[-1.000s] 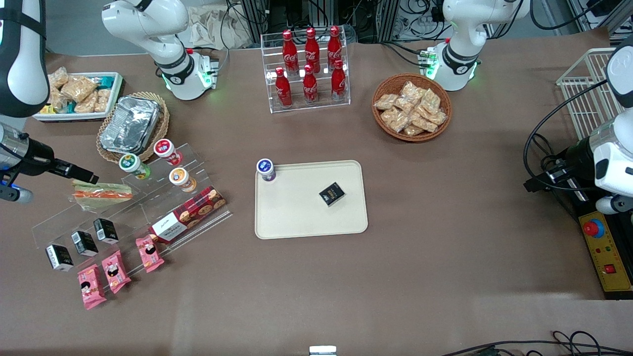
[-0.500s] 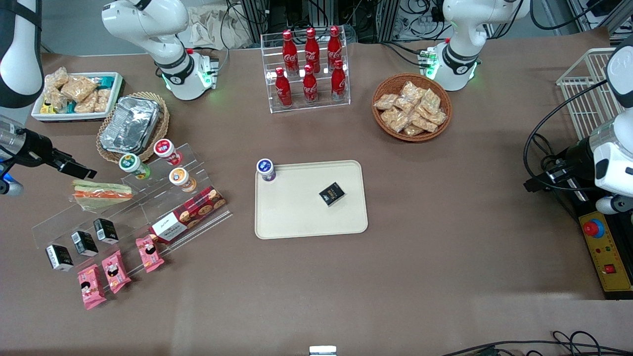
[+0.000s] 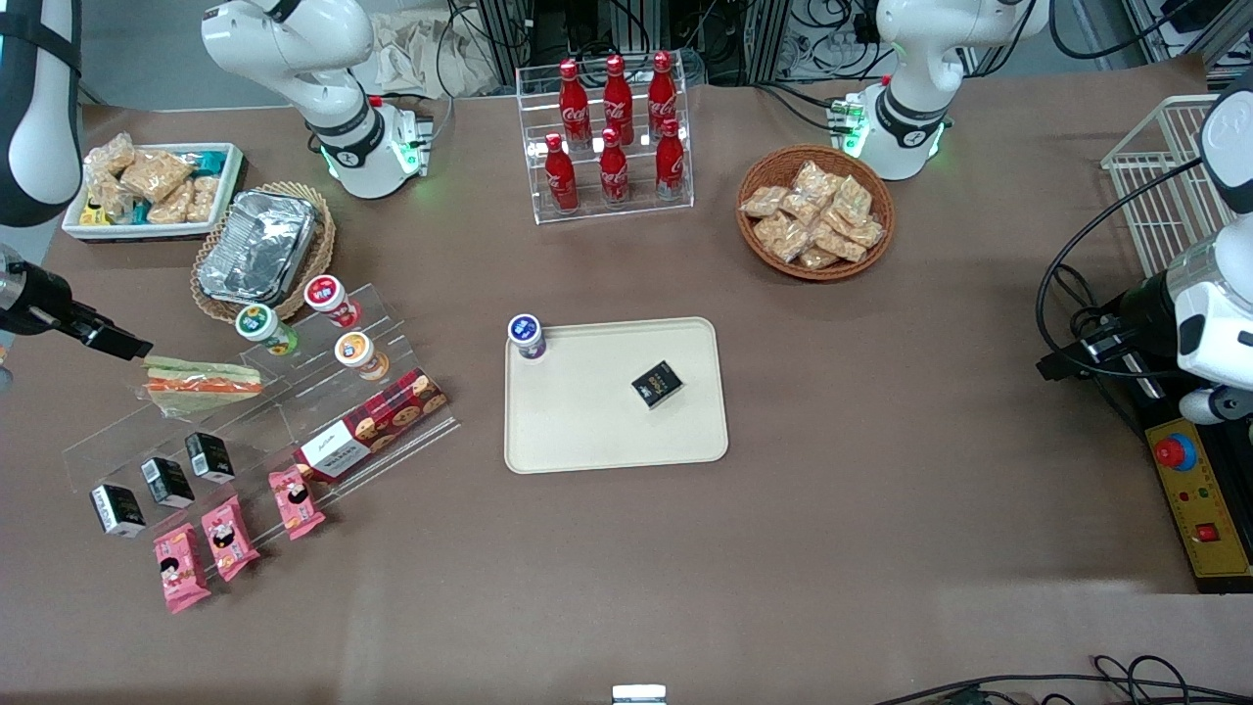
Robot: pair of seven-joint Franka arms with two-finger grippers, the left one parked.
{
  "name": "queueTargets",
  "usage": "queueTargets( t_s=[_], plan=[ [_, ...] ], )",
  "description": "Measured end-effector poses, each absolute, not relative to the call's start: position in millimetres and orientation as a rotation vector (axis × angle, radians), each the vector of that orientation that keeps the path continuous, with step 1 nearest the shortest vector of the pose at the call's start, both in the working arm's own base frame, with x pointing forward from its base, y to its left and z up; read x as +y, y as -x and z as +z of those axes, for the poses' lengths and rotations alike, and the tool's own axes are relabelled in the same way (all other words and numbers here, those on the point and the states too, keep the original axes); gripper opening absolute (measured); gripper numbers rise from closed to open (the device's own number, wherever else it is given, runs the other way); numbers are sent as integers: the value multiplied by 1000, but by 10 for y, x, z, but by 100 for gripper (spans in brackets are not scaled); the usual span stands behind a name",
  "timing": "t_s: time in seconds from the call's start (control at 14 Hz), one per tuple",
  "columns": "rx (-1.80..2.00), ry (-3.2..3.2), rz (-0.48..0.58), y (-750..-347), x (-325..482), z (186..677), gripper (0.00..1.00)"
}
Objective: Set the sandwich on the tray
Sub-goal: 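Lower the right gripper over the sandwich and close on its wrapper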
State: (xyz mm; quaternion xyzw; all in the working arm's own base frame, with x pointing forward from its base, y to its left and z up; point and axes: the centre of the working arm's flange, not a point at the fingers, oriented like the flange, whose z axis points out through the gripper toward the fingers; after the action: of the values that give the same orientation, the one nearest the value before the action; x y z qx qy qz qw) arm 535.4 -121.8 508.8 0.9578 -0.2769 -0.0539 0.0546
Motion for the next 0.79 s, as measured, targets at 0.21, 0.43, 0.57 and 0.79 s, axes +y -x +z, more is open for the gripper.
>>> queueTargets(
  t_s=[0.21, 0.43, 0.57, 0.79],
  plan=[
    [-1066, -2838, -183, -5392, -1238, 4965, 99],
    [-1306, -2768, -139, -5428, -1326, 4869, 97],
    [-1412, -2772, -112, -5409, -1458, 4746, 97],
    [-1466, -2773, -75, -5384, -1548, 4544, 97]
  ],
)
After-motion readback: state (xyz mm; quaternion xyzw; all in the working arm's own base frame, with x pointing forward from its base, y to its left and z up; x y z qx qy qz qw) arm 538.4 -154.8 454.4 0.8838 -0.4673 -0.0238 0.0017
